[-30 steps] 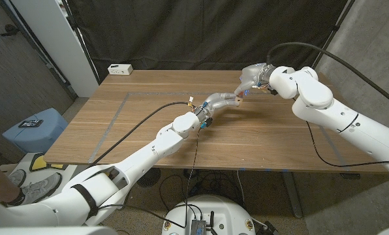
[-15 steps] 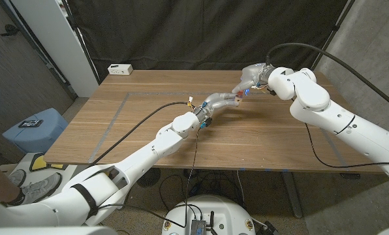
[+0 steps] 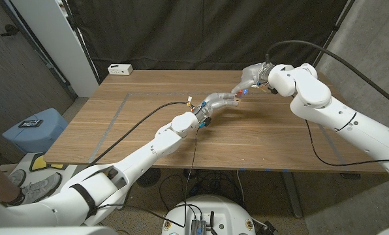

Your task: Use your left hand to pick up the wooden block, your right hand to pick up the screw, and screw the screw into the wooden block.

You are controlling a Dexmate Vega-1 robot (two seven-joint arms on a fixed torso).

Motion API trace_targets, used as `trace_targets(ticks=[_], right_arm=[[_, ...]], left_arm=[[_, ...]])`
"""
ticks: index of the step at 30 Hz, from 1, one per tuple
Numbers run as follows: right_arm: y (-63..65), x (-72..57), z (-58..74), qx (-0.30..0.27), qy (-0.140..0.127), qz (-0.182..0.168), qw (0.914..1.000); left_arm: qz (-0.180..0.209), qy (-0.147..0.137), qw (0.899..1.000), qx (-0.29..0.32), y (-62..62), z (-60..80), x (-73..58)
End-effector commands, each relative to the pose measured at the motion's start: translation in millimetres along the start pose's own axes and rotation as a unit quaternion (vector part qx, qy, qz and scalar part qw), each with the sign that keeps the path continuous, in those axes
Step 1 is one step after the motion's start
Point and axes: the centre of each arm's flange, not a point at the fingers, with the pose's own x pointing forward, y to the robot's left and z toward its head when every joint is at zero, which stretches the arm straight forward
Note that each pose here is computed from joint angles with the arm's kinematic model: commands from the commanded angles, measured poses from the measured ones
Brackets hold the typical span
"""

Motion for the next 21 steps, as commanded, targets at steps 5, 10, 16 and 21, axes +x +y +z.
trace_targets(ticks=[5, 10, 16, 21], right_arm=[[-2.9, -1.9, -1.8, -0.004, -0.012, 0.026, 0.9996], [-2.5, -2.1, -3.1, -0.005, -0.014, 0.026, 0.9996], [-2.3, -3.9, -5.7, -0.003, -0.024, 0.03, 0.9993], [-1.8, -5.6, -7.5, -0.003, -0.034, 0.038, 0.9987]], left_arm=[[-0.004, 0.001, 1.0, -0.002, 2.0, -0.9, -0.4], [-0.005, 0.001, 1.0, -0.002, 2.1, -1.1, 0.8], [-0.007, 0.002, 1.0, -0.002, 1.1, -1.8, 2.3], [-0.007, 0.003, 1.0, -0.003, 1.1, -2.1, 2.8]])
